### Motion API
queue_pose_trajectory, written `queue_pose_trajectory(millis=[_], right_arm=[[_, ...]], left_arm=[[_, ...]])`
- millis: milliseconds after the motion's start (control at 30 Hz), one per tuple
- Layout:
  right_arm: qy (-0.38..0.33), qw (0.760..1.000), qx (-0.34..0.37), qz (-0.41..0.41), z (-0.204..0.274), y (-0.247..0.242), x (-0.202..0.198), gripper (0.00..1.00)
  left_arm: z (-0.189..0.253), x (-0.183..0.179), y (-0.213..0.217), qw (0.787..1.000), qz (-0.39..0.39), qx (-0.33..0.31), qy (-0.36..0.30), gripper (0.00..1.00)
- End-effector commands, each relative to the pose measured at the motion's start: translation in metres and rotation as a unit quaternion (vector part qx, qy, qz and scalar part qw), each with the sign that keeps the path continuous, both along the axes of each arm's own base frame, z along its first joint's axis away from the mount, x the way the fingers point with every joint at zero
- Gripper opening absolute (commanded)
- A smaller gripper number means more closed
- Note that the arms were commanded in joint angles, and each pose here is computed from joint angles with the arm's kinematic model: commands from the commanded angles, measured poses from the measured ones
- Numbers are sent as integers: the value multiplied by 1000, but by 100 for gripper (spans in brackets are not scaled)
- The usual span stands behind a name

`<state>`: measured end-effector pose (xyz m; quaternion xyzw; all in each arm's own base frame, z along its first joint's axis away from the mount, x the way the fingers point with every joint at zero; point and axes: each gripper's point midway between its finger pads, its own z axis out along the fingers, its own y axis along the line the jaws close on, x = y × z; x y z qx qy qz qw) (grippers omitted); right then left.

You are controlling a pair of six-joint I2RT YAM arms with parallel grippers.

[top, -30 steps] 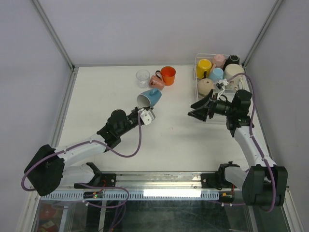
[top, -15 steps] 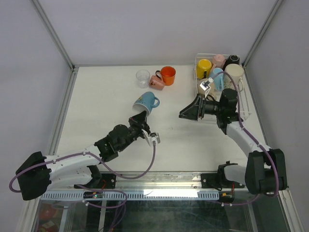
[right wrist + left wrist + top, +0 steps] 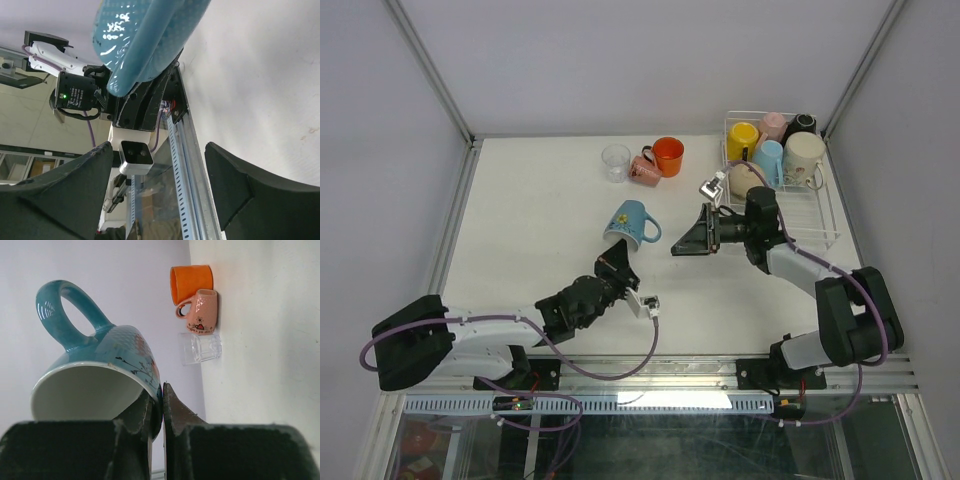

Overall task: Load the cups into the dish rack
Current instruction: Pick up the cup at the center of the board, then turn the cup upside down in the dish rack.

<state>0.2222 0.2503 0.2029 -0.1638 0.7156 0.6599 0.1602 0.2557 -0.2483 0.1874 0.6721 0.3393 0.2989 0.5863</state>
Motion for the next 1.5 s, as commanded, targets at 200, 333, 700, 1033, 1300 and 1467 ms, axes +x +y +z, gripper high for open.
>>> queue_pose_trajectory(millis=[200, 333, 700, 1033, 1300, 1467], right_arm=[[-20, 999, 18, 35, 18, 13, -8, 77], [-12, 999, 15, 42, 14, 18, -11, 77], [8, 998, 16, 68, 10, 24, -20, 64], [13, 995, 14, 99, 7, 30, -30, 40], [5, 994, 18, 107, 11, 30, -31, 0], [-7, 994, 23, 109, 15, 30, -30, 0]], left_arm=[[33, -9, -13, 996, 9, -26, -84, 0], [28, -17, -23, 996, -7, -22, -83, 0], [15, -39, -47, 995, -40, -4, -89, 0], [14, -42, -49, 995, -42, -4, -91, 0], [12, -43, -50, 995, -42, -3, -91, 0], [8, -45, -52, 995, -44, -3, -89, 16]])
